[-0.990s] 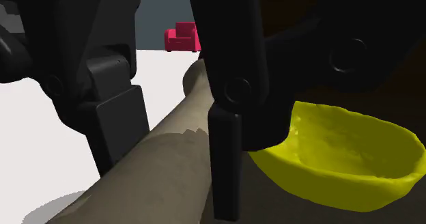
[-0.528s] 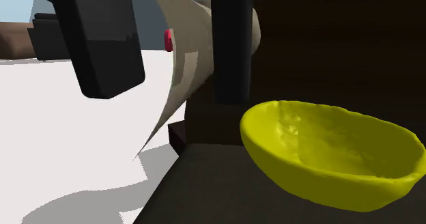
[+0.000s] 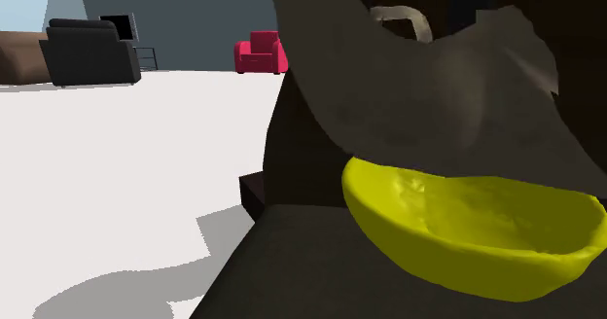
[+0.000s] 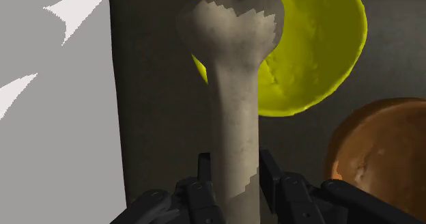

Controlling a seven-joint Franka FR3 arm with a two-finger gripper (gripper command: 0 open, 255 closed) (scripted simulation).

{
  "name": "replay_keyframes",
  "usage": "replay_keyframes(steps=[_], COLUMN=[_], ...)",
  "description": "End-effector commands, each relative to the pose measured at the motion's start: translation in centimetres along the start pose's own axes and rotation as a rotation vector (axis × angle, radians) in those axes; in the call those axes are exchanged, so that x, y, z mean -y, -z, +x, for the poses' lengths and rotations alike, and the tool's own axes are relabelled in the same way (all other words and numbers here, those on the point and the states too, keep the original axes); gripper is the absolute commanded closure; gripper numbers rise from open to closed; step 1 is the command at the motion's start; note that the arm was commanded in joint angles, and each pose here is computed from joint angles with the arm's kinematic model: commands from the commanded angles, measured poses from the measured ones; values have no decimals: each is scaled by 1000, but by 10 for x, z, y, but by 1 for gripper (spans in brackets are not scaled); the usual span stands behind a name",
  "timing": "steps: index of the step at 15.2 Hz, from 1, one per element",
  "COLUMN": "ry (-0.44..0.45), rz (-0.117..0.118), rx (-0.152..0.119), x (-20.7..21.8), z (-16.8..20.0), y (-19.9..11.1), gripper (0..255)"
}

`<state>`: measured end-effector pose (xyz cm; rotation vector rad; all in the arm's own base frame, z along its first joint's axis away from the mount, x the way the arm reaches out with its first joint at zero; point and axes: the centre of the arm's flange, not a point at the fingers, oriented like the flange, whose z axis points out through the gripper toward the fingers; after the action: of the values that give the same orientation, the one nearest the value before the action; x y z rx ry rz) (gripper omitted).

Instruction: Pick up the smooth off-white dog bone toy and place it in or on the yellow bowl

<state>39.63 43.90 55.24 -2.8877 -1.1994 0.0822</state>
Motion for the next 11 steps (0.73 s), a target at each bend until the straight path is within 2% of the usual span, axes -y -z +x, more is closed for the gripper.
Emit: replay_keyframes(steps=[1, 7, 11], ry=[-1, -1, -1], rz=[-1, -1, -1], rx=[0, 0, 0], x=[15, 62, 61], z=[-24, -98, -97], y=[-3, -6, -27], gripper=[255, 255, 255])
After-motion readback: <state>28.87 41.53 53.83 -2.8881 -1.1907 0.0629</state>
